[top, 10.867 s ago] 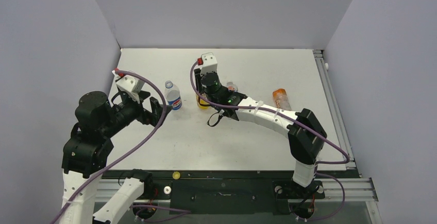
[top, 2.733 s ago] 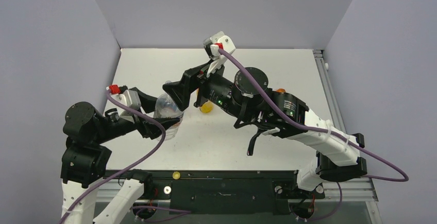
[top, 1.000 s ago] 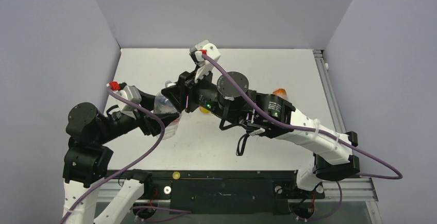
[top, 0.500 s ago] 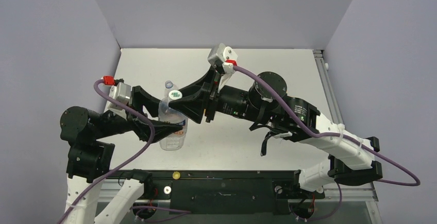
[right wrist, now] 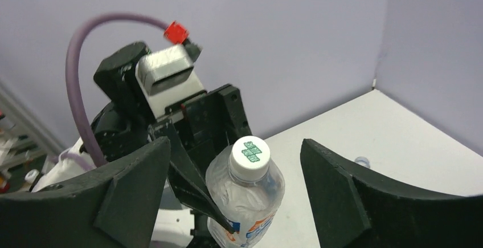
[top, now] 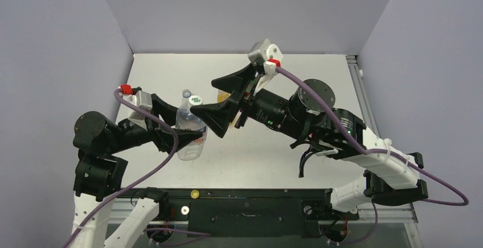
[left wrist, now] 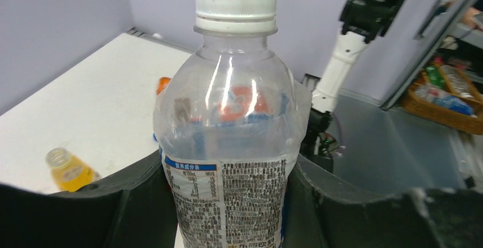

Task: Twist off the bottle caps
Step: Unscrew the bottle cap from the plastic bottle.

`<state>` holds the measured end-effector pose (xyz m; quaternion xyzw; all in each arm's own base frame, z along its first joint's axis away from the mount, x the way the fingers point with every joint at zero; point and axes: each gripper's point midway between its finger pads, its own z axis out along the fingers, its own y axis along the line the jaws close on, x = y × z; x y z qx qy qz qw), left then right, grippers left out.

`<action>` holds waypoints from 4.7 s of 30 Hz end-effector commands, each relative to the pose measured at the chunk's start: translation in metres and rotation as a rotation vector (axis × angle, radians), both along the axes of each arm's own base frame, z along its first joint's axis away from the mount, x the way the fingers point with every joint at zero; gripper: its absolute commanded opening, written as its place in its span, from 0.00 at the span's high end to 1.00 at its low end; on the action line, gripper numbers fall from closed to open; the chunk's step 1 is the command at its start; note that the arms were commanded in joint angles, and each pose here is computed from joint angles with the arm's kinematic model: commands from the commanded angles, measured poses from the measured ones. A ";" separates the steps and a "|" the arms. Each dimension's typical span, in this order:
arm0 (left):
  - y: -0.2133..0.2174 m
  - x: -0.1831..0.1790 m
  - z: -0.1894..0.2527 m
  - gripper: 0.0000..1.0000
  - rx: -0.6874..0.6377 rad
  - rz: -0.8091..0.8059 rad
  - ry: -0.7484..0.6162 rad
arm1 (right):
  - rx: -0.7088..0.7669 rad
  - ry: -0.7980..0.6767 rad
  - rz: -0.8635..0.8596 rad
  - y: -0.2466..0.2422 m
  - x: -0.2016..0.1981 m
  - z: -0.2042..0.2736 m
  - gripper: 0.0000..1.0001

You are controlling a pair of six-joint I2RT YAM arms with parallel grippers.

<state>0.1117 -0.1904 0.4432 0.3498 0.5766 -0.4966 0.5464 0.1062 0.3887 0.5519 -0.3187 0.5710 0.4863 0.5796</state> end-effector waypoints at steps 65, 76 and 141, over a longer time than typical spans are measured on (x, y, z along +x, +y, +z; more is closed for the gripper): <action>0.017 0.021 -0.005 0.99 0.068 0.188 -0.132 | 0.015 0.003 -0.171 -0.004 0.024 0.016 0.22; 0.032 0.033 -0.002 0.99 0.089 0.321 -0.222 | -0.061 0.094 -0.275 0.031 0.045 -0.011 0.33; -0.003 -0.012 0.024 0.99 -0.065 -0.055 0.005 | 0.058 -0.120 0.276 0.005 -0.034 0.024 0.47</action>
